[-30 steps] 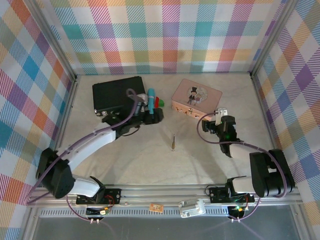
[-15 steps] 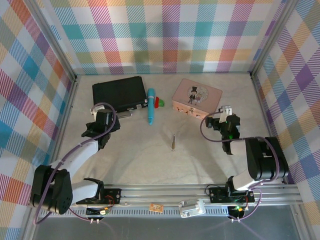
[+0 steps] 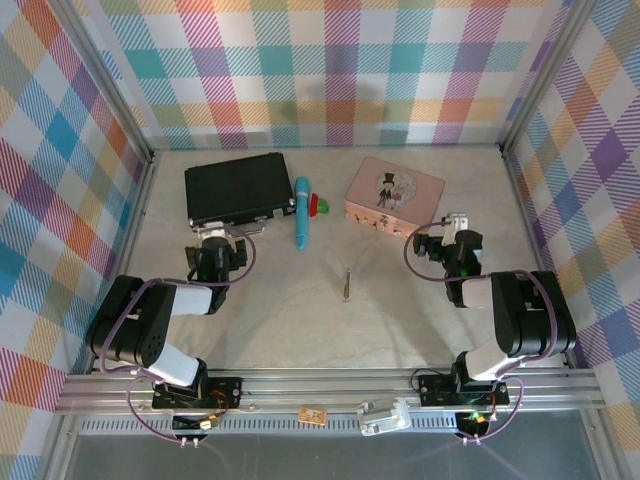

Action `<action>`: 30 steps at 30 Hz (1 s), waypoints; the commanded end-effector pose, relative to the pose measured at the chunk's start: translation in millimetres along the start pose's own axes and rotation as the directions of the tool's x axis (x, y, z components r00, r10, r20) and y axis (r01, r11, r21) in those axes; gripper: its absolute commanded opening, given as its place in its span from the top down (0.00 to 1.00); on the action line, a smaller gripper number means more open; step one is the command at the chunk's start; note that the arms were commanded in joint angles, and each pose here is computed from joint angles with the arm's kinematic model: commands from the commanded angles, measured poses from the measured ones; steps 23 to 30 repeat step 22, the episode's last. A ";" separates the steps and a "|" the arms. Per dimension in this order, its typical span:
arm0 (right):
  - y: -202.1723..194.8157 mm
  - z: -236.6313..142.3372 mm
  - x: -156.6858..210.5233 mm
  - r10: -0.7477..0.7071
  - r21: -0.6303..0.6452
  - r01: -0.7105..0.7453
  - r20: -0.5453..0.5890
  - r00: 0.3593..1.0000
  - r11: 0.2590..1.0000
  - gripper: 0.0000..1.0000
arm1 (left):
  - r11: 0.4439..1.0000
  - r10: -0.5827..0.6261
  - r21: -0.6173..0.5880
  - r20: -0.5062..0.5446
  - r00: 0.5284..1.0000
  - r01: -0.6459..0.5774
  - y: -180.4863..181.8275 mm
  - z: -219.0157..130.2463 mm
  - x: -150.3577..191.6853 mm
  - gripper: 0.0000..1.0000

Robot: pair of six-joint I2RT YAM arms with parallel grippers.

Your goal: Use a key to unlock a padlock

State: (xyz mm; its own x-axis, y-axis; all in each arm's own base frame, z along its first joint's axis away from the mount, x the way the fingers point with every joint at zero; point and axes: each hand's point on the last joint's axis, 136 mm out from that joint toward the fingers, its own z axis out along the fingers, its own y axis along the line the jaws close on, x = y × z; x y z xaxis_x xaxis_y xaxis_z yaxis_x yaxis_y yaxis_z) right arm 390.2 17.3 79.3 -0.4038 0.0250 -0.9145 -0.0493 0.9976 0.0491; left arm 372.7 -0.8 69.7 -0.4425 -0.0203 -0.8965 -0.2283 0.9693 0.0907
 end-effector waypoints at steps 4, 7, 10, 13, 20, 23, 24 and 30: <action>-0.2 2.4 -14.4 0.015 -0.005 -0.015 0.037 0.999 1.000 0.01 | 0.998 -0.046 0.055 0.144 0.989 0.039 -2.1 1.5 -24.5 0.00; 0.0 2.4 -14.4 0.015 -0.006 -0.015 0.037 0.999 1.000 0.01 | 0.997 -0.044 0.074 0.101 0.994 0.036 -5.2 8.9 -23.9 0.00; 0.1 2.4 -14.2 0.015 -0.007 -0.015 0.036 0.999 1.000 0.01 | 0.996 -0.053 0.075 0.097 0.994 0.046 -3.9 11.5 -24.6 0.00; 0.1 2.4 -14.3 0.015 -0.007 -0.015 0.037 0.999 1.000 0.01 | 0.996 -0.057 0.075 0.097 0.994 0.050 -3.1 12.3 -25.1 0.00; 0.0 2.7 -14.6 0.016 -0.006 -0.016 0.035 0.999 1.000 0.01 | 0.995 -0.071 0.078 0.087 0.994 0.064 -0.6 13.9 -24.3 0.00; 0.1 2.5 -14.4 0.015 -0.007 -0.015 0.036 0.999 1.000 0.01 | 0.995 -0.071 0.077 0.087 0.994 0.065 -0.1 14.0 -24.3 0.00; 0.1 2.5 -14.4 0.015 -0.007 -0.015 0.036 0.999 1.000 0.01 | 0.995 -0.071 0.077 0.087 0.994 0.065 -0.1 14.0 -24.3 0.00; 0.1 2.5 -14.4 0.015 -0.007 -0.015 0.036 0.999 1.000 0.01 | 0.995 -0.071 0.077 0.087 0.994 0.065 -0.1 14.0 -24.3 0.00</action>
